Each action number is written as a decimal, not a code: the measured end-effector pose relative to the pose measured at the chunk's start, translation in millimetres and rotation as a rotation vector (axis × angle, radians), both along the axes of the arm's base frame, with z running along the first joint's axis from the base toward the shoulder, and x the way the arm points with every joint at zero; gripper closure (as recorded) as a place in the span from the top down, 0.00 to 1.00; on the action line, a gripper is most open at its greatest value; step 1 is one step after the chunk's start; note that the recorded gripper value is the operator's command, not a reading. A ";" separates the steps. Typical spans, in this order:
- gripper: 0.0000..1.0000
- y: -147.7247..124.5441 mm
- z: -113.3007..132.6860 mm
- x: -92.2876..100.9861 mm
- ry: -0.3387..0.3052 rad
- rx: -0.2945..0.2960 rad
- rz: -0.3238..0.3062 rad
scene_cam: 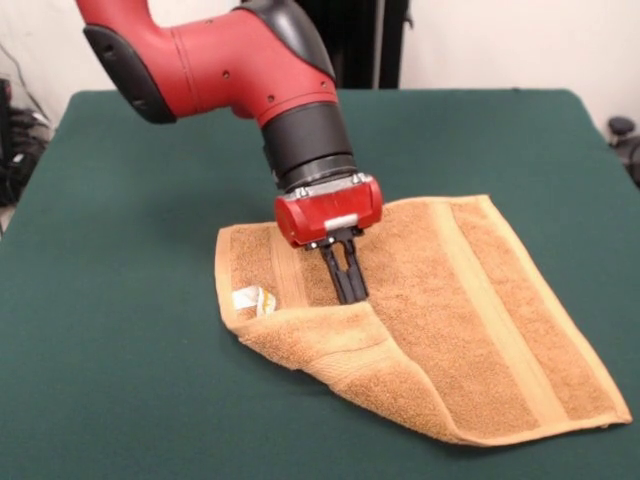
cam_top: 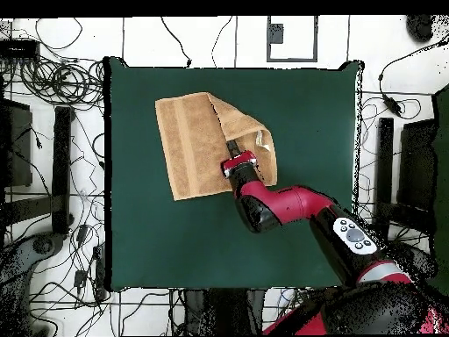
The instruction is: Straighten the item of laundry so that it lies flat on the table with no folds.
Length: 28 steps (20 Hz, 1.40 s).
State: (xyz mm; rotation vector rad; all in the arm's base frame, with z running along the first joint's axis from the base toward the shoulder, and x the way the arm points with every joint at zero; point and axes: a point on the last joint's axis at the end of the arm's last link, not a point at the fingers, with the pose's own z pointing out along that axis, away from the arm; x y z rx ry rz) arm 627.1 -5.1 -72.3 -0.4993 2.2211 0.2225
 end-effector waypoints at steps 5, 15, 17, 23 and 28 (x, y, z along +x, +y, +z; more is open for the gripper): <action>0.00 3.5 -5.5 -4.2 0.011 0.009 0.000; 0.00 7.6 -5.0 -0.3 0.001 0.006 0.006; 0.00 8.7 -4.8 2.7 -0.004 0.003 0.008; 0.00 4.8 -3.4 7.6 -0.014 0.004 0.000; 0.00 -3.8 2.7 16.4 -0.054 0.024 0.001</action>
